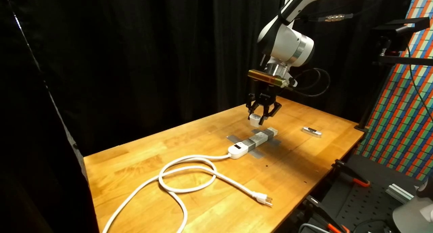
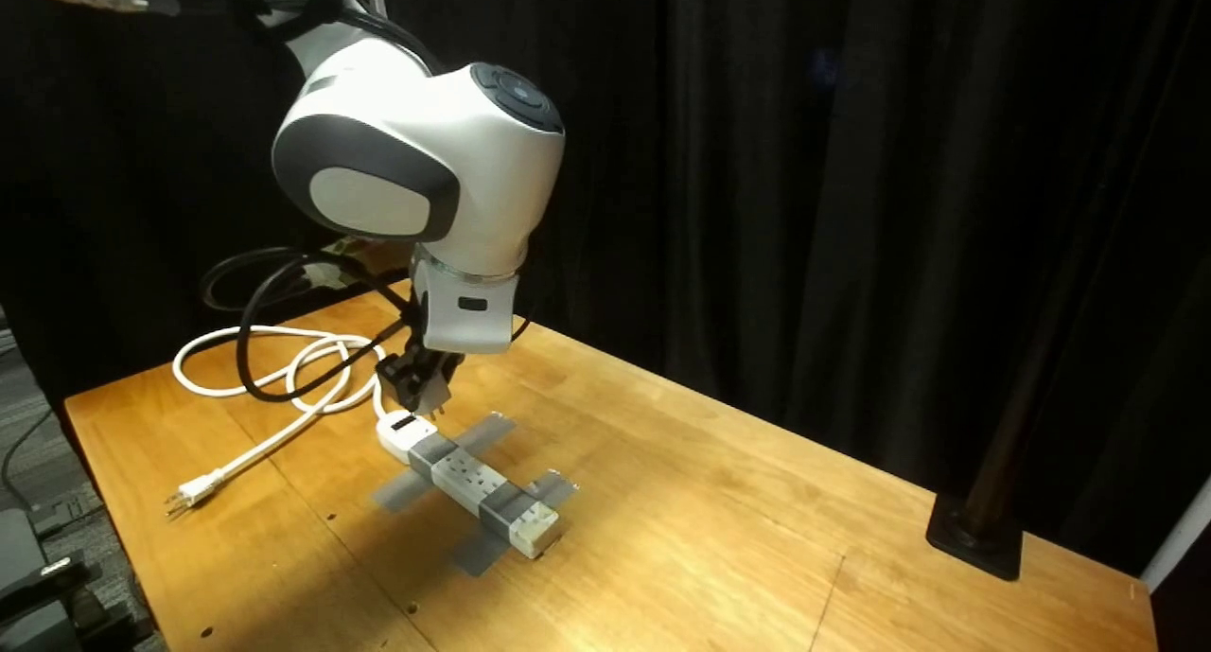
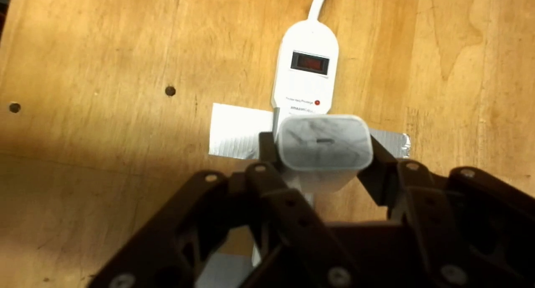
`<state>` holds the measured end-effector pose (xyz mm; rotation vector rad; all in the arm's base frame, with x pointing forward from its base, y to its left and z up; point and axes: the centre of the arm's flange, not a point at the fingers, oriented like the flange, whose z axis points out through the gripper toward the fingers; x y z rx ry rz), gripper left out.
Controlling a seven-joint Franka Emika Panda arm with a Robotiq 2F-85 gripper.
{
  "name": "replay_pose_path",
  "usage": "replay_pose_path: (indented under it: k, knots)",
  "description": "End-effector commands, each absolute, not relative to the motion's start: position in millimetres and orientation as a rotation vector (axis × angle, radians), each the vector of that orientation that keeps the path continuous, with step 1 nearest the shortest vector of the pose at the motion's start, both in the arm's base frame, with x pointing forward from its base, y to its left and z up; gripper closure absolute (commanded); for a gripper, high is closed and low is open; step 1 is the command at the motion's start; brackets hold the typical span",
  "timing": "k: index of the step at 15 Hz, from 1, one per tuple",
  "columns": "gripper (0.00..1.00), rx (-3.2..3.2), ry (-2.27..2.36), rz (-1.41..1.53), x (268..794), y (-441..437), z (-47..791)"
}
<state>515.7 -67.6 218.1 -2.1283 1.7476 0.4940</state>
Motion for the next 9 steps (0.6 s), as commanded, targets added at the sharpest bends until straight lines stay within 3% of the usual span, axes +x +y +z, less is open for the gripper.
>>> replay_pose_path:
  k: [1, 5, 9]
  knots:
    - [0.76, -2.027, 1.811, 0.709, 537, -66, 214]
    - [0.76, -1.876, 1.846, 0.947, 556, -76, 201]
    - [0.76, -1.790, 1.866, 0.880, 575, -97, 187]
